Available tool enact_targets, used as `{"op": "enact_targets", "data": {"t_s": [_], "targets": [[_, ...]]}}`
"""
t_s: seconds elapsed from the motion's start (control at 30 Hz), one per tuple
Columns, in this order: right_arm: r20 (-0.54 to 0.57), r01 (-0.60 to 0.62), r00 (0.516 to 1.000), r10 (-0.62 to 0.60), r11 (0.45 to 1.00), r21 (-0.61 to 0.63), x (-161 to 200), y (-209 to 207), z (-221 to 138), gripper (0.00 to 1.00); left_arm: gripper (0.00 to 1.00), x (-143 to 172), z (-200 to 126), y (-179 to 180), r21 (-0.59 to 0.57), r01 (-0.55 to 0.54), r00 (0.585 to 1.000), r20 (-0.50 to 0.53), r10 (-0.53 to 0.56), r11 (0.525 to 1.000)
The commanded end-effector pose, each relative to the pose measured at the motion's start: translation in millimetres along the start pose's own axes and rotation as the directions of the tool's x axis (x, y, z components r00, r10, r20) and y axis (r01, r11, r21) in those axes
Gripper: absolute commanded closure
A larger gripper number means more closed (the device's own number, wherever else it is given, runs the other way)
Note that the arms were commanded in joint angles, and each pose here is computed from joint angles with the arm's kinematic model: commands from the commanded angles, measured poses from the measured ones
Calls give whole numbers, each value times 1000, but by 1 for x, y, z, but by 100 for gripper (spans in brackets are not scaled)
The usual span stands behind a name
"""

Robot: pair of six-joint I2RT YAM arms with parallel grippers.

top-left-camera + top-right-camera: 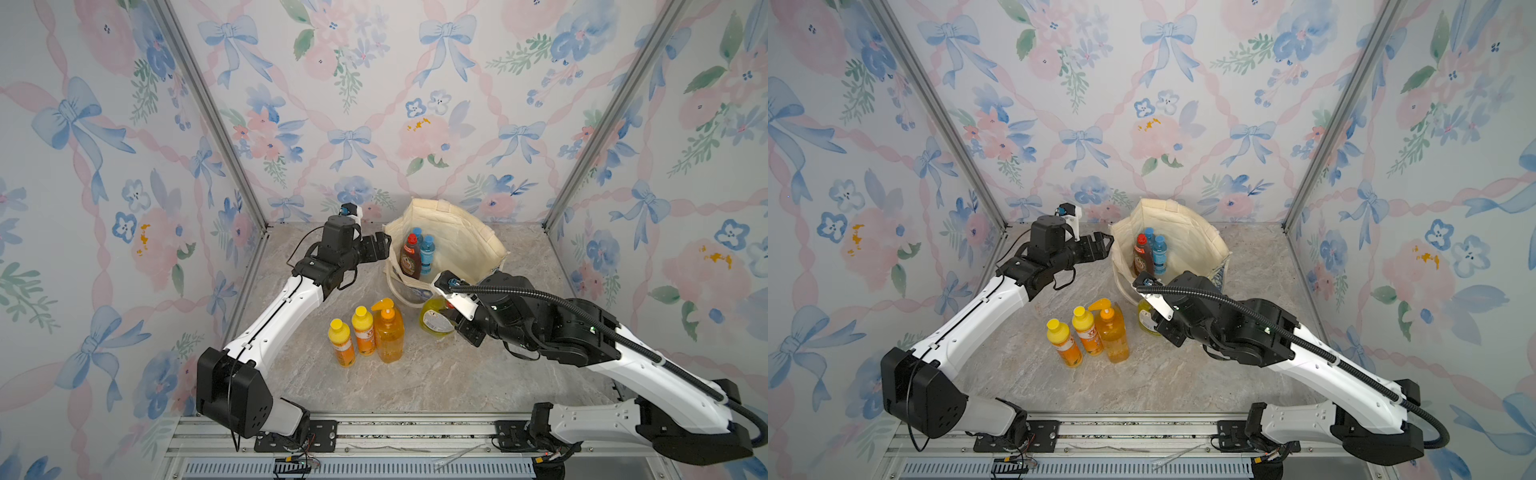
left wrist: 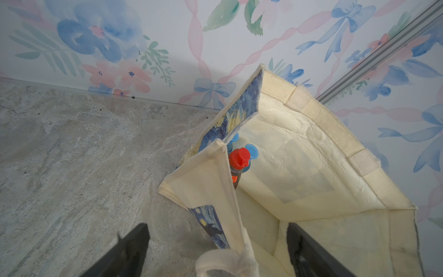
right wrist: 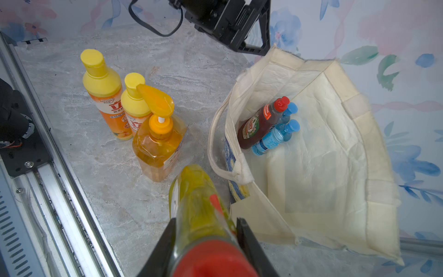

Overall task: Pack dish soap into the shopping bag
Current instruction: Pick up the bottle of dish soap at the center of the board, then place the bottle of dish soap in the shopping bag.

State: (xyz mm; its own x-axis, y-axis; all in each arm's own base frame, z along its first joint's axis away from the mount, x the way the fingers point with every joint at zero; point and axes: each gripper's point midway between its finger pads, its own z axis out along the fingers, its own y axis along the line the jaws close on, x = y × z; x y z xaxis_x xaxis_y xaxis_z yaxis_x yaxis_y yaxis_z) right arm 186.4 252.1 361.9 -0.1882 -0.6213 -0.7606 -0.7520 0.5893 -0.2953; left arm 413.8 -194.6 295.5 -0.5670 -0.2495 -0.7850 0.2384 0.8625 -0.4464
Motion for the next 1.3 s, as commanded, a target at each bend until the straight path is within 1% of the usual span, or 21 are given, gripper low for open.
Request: {"op": "enact_targets", "data": {"t_s": [0.0, 0.07, 0.1, 0.17, 0.37, 0.53, 0.7, 0.83, 0.9, 0.97, 1.13, 1.27], "targets": [[152, -75, 986, 64, 995, 68, -42, -28, -31, 100, 9, 0, 5, -8, 23, -20, 1000, -2, 20, 1000], [177, -90, 982, 73, 991, 95, -53, -38, -39, 100, 11, 5, 8, -8, 28, -21, 1000, -17, 21, 999], [182, -106, 980, 82, 987, 123, -58, -46, -41, 100, 13, 8, 9, -9, 30, -25, 999, -23, 25, 999], [181, -129, 979, 97, 977, 171, -66, -60, -42, 100, 14, 13, 11, -9, 30, -22, 999, -35, 23, 999], [182, -193, 973, 144, 938, 289, -89, -101, -33, 100, 16, 25, 21, -12, 36, -31, 997, -71, 34, 999], [204, -257, 960, 193, 896, 362, -103, -135, -22, 100, 23, 30, 28, -17, 51, -34, 995, -90, 39, 998], [184, -305, 951, 247, 839, 451, -94, -174, 3, 100, 32, 42, 34, -22, 79, -40, 991, -128, 50, 996], [174, -362, 932, 318, 817, 449, -79, -194, 33, 100, 39, 49, 37, -24, 94, -39, 987, -153, 54, 995], [182, -398, 917, 355, 803, 444, -73, -203, 46, 100, 40, 52, 37, -24, 97, -42, 985, -164, 58, 994], [190, -423, 906, 378, 795, 435, -68, -208, 55, 100, 38, 54, 36, -23, 97, -49, 983, -172, 65, 994], [183, -471, 881, 436, 776, 419, -50, -217, 74, 100, 20, 55, 31, -21, 83, -70, 980, -179, 84, 994], [157, -470, 880, 449, 773, 426, -37, -216, 85, 100, 19, 61, 32, -16, 63, -57, 979, -191, 68, 996]]}}
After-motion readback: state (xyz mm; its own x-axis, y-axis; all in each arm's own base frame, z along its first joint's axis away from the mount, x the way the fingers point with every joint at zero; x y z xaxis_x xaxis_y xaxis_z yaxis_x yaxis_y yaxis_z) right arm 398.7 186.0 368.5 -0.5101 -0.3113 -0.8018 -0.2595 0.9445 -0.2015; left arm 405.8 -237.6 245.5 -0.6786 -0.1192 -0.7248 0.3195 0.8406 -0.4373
